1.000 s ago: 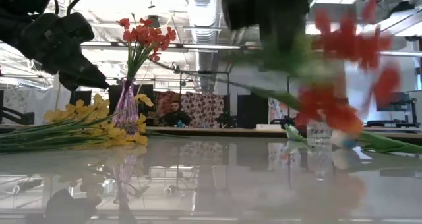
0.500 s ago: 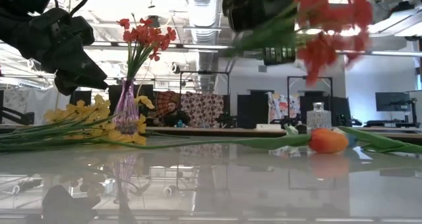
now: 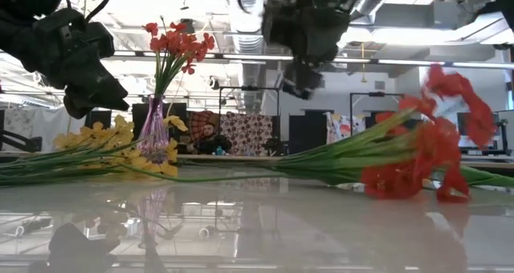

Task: Sort flowers into vase by color
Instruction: Put the red flowers into the purple vase

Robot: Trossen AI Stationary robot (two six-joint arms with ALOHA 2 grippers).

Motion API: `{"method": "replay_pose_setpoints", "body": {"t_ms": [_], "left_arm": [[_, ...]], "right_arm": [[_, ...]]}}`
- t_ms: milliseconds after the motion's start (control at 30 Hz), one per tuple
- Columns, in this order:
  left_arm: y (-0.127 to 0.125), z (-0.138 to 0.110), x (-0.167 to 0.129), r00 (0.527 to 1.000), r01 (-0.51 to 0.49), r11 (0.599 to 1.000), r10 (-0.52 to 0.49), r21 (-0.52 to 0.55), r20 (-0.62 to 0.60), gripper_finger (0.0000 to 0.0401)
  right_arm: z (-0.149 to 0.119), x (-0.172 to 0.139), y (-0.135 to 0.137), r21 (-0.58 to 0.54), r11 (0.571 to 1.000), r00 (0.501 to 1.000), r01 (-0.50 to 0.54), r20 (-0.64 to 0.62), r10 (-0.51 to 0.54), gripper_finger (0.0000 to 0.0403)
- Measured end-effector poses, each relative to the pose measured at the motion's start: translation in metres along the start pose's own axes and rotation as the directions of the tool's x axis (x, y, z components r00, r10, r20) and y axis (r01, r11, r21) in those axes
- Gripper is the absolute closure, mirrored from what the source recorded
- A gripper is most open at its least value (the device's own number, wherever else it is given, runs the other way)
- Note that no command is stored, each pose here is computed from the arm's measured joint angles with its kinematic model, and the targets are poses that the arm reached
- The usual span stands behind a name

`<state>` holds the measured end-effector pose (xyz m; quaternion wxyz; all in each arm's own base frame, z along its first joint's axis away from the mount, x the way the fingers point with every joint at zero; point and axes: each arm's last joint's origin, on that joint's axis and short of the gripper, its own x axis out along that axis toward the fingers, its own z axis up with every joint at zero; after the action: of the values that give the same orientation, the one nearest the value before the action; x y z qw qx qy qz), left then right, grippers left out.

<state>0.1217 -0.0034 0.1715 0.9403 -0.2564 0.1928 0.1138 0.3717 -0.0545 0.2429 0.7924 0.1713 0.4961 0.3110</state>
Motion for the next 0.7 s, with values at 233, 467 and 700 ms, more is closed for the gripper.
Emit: {"method": "replay_pose_setpoints", "body": {"t_ms": [233, 467, 700], "left_arm": [[-0.001, 0.000, 0.000, 1.000, 0.022, 0.998, -0.023, -0.056, -0.015, 0.0269], [-0.001, -0.001, 0.000, 1.000, 0.020, 0.994, -0.022, -0.106, -0.017, 0.0269], [0.000, -0.002, 0.000, 0.999, 0.008, 0.992, -0.012, -0.129, -0.031, 0.0269]], "right_arm": [[0.027, 0.033, 0.041, -0.856, 0.477, 0.910, 0.200, -0.019, -0.415, 0.0143], [0.030, 0.085, 0.042, -1.000, 0.004, 0.797, -0.031, -0.027, -0.603, 0.0143], [0.019, 0.129, 0.019, -0.952, -0.120, 0.754, -0.282, -0.142, -0.642, 0.0143]]}}
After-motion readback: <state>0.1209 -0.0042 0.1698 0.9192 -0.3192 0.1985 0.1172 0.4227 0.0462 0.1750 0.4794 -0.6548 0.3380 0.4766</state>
